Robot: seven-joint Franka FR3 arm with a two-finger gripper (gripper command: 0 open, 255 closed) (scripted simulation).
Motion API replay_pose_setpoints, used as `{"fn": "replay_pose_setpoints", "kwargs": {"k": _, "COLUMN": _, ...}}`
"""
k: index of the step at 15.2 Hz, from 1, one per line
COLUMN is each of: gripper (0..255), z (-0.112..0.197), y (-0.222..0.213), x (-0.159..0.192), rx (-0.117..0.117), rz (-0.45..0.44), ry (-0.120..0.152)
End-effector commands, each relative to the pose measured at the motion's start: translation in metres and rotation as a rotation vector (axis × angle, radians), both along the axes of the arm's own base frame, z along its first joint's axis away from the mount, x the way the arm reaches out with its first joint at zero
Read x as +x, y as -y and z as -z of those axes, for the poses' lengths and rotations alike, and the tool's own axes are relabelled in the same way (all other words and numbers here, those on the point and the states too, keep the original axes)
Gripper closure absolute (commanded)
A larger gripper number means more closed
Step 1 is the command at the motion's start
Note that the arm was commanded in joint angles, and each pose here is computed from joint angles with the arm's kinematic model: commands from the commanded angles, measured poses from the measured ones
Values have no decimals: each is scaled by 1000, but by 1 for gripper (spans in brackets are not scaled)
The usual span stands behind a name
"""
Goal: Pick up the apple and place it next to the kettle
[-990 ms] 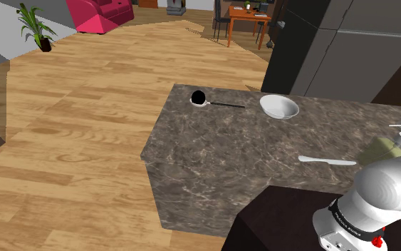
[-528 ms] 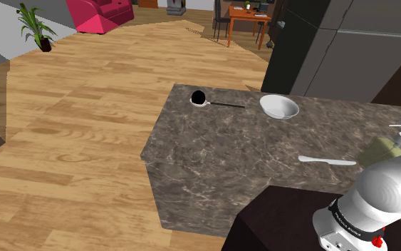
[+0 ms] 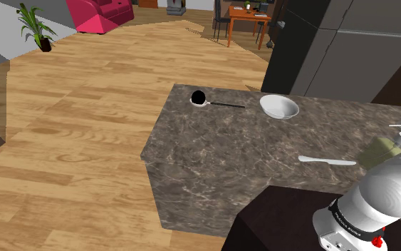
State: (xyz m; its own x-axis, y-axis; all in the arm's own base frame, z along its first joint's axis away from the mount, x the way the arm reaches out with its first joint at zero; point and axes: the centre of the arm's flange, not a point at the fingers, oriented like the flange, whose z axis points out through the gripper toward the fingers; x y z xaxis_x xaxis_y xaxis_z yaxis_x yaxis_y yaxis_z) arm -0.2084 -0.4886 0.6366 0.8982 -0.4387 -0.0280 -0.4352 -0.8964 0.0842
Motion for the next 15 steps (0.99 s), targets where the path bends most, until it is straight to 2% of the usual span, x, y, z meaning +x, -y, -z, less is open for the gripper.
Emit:
{"fn": "replay_pose_setpoints", "kwargs": {"k": 1, "gripper": 255, "z": 10, "y": 1, "x": -1, "rx": 0, "rz": 0, "ry": 0}}
{"fn": "replay_pose_setpoints", "kwargs": {"k": 15, "gripper": 255, "z": 84, "y": 1, "x": -1, "rx": 0, "rz": 0, "ry": 0}}
